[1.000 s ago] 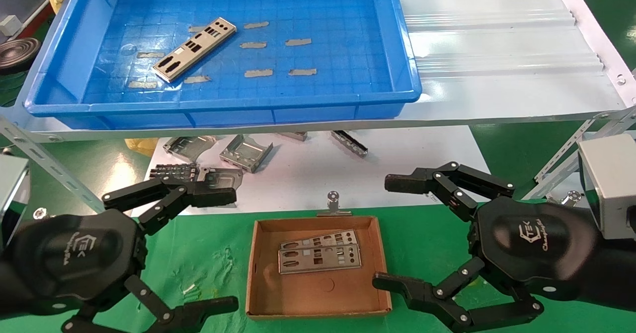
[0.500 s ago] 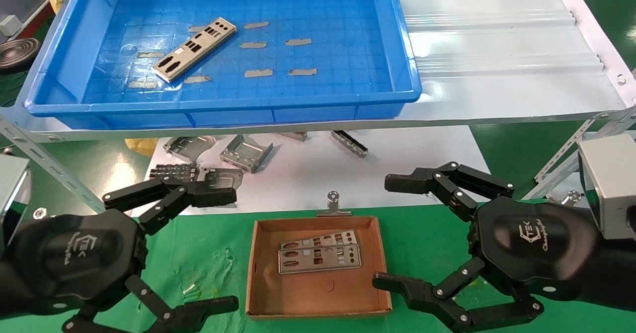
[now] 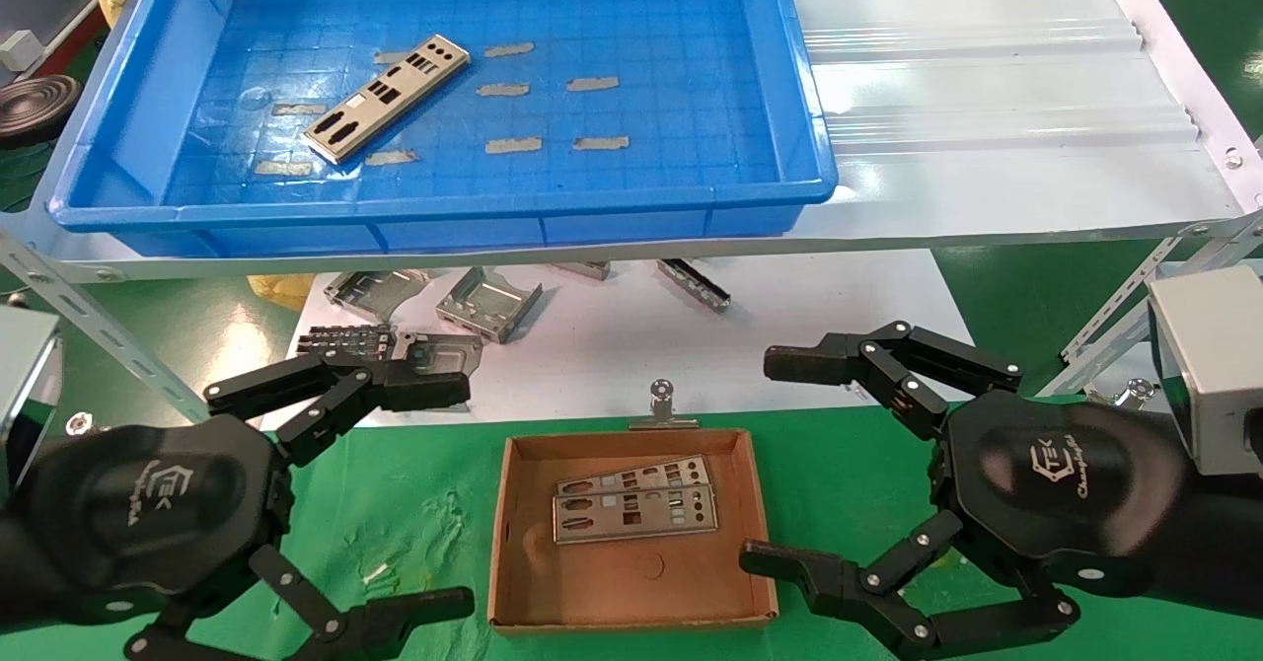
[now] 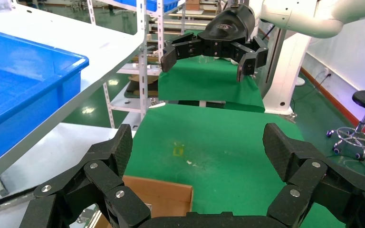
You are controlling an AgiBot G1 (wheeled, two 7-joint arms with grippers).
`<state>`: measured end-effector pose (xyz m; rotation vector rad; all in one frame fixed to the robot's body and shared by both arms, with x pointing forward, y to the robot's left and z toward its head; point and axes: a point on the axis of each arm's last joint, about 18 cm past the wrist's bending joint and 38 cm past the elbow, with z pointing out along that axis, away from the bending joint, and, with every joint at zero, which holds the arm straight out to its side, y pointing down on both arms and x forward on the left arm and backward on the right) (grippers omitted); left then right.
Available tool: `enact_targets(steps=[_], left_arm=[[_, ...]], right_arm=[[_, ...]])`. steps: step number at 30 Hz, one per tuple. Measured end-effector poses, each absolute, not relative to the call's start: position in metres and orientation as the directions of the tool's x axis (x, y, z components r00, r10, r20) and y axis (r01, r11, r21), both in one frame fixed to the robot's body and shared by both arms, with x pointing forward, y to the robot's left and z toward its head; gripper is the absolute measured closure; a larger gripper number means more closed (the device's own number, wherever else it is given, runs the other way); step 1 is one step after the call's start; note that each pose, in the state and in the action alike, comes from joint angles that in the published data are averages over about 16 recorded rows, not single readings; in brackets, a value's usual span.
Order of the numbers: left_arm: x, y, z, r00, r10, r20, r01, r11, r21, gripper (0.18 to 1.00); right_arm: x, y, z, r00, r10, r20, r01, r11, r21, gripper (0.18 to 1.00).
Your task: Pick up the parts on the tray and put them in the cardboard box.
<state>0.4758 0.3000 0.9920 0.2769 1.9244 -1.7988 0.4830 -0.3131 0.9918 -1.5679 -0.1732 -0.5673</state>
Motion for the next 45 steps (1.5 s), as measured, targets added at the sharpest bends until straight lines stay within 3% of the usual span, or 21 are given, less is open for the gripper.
enact_targets(steps=[45], left_arm=[[0.4759,0.3000,0.9920,-0.861,-0.178,-0.477,0.464,0.112,-0.879,0.184]], right_arm=[[0.4830,-0.3131,0.9918,0.862,-0.230,0.453,0.443,-0.094,-0.891,0.179]])
